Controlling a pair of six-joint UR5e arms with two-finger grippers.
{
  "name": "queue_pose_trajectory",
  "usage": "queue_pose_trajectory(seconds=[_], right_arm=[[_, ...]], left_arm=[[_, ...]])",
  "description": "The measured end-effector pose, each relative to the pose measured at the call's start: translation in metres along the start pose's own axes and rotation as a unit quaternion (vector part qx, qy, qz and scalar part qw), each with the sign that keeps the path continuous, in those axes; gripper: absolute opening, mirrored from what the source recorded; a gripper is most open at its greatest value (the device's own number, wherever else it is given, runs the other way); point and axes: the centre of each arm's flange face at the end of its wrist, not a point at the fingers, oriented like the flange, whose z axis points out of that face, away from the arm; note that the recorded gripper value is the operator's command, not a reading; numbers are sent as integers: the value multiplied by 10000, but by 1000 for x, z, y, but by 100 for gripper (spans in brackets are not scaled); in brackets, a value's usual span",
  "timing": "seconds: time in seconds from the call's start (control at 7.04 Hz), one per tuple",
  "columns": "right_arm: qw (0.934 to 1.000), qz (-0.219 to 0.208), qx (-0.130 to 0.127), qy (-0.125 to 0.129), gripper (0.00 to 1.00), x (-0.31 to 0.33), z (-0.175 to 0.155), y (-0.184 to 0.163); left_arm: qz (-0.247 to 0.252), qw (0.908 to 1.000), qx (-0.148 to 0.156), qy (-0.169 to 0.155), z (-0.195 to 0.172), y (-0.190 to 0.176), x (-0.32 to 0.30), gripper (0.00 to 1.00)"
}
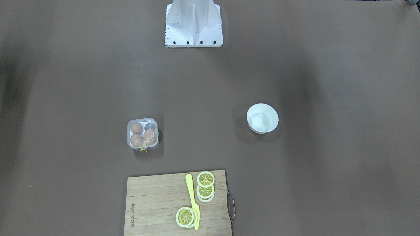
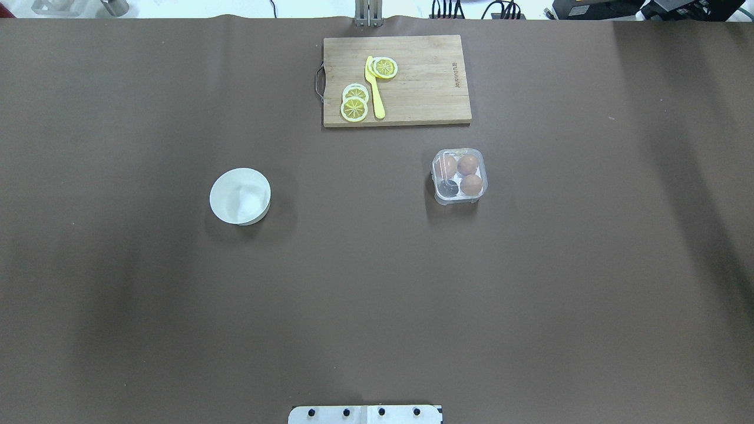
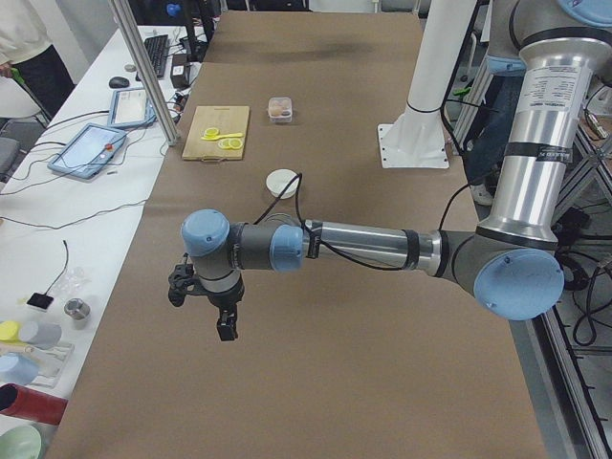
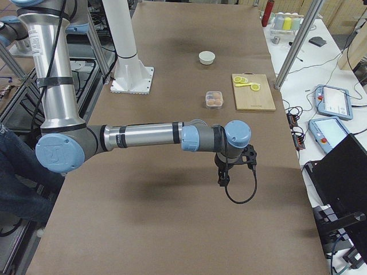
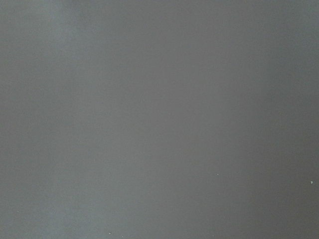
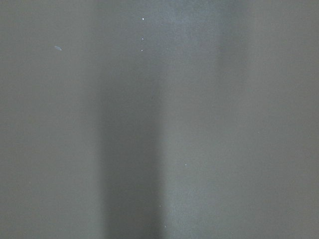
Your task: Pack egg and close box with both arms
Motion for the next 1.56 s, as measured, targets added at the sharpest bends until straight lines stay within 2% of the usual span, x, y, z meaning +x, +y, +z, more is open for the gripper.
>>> queue_pose_trajectory(seconds=[0.43, 1.56], right_arm=[[9999, 11, 14, -125, 100, -1, 0, 1], [9999, 19, 20, -135, 100, -1, -1, 4]], left_arm=[[-17, 10000, -6, 30, 0, 0, 1, 98], [-24, 10000, -9, 31, 1, 0, 1, 98]])
